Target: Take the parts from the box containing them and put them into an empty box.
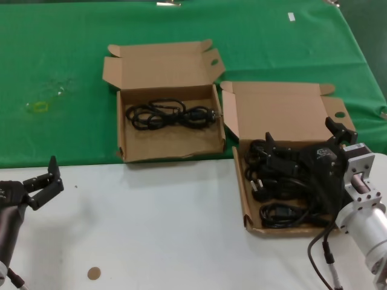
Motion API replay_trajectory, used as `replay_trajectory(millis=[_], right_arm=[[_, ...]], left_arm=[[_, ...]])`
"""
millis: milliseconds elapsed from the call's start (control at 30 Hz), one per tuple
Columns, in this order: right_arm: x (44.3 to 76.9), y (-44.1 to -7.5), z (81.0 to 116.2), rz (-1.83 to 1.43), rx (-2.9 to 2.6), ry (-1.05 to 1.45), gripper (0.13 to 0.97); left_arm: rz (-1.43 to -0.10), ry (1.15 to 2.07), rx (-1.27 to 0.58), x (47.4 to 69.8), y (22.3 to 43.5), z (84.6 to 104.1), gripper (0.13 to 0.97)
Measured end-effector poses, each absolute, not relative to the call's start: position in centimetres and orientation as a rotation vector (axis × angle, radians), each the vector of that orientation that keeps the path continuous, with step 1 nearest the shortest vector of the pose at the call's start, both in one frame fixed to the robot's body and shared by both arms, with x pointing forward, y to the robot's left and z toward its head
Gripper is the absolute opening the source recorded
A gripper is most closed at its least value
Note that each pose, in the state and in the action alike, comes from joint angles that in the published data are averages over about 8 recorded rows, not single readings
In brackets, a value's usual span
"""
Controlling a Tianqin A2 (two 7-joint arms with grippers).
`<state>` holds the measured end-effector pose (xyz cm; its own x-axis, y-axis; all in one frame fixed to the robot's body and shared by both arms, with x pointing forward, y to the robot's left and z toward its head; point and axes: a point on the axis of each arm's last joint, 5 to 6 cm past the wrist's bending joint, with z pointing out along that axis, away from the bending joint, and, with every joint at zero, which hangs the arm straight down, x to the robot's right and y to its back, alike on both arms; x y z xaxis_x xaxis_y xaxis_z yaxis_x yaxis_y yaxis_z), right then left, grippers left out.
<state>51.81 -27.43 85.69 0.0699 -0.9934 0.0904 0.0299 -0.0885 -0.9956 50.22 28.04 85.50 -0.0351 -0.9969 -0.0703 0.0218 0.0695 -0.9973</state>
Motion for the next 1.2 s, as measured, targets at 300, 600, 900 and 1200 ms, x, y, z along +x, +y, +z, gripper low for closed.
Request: replay_trajectory(millis=[300, 600, 900, 1200], right_arm=[[51.81, -27.43, 85.69, -1.234, -1.287, 1.093, 0.966], [51.81, -27.43, 85.69, -1.234, -1.287, 1.093, 0.966], [51.81, -27.43, 85.69, -1.234, -1.287, 1.093, 0.966], [51.81, -27.43, 85.69, -1.234, -1.287, 1.093, 0.966]], left_arm=[[-1.193, 1.253, -1.125, 50.22, 28.04, 85.5, 0.966], [-1.193, 1.253, -1.125, 50.22, 28.04, 85.5, 0.966], [-1.193, 1.253, -1.125, 50.22, 28.04, 85.5, 0.966], [-1.193, 1.253, -1.125, 50.22, 28.04, 85.5, 0.966]])
